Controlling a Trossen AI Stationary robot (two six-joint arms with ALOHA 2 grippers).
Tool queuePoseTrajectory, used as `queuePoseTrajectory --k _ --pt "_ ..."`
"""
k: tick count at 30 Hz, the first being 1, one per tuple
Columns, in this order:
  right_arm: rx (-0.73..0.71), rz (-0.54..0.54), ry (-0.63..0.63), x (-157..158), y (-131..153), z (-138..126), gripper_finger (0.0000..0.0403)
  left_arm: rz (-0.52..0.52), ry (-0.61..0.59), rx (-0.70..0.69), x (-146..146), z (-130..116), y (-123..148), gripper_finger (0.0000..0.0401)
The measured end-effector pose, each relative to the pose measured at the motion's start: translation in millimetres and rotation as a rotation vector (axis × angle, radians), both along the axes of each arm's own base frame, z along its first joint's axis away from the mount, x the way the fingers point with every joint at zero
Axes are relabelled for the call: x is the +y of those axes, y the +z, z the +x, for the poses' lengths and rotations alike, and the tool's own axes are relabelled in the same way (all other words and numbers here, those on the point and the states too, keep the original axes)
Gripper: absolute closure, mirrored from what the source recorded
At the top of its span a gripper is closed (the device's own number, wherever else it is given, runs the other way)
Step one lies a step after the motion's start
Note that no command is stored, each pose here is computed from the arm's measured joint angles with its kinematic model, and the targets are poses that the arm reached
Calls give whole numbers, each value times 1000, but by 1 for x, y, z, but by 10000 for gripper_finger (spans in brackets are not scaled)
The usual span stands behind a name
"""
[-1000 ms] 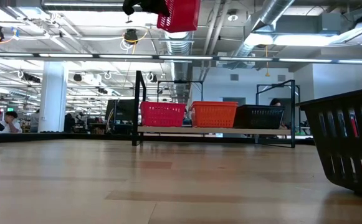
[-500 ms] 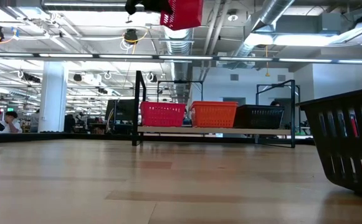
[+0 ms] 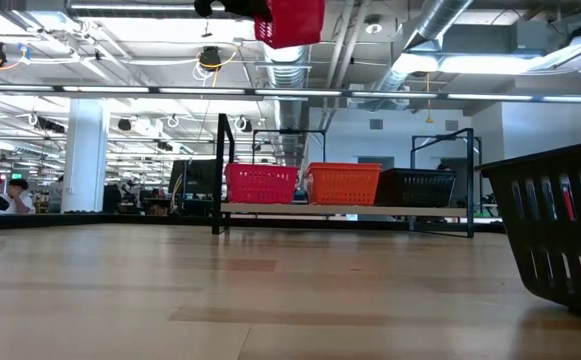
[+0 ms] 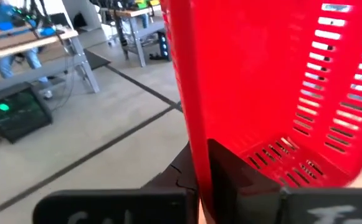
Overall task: Stack baskets on shelf by color
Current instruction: Stack the left red bin into the red bin on the shelf
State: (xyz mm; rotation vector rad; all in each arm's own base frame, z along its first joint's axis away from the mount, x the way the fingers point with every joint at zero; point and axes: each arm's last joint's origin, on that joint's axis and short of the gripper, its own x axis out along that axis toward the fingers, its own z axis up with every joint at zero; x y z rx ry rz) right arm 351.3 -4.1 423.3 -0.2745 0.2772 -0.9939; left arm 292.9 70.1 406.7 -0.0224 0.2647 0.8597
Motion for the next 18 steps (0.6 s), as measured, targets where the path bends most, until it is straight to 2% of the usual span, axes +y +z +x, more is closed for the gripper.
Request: queuePoseTrajectory --k 4,11,18 --pt "18 36 15 2 -6 -1 396 34 17 28 -1 -9 6 383" --pt "34 178 21 -5 -22 -6 400 44 -16 38 -8 -25 16 337" --pt "49 190 49 6 -25 -7 402 102 -43 160 -11 -32 15 307"
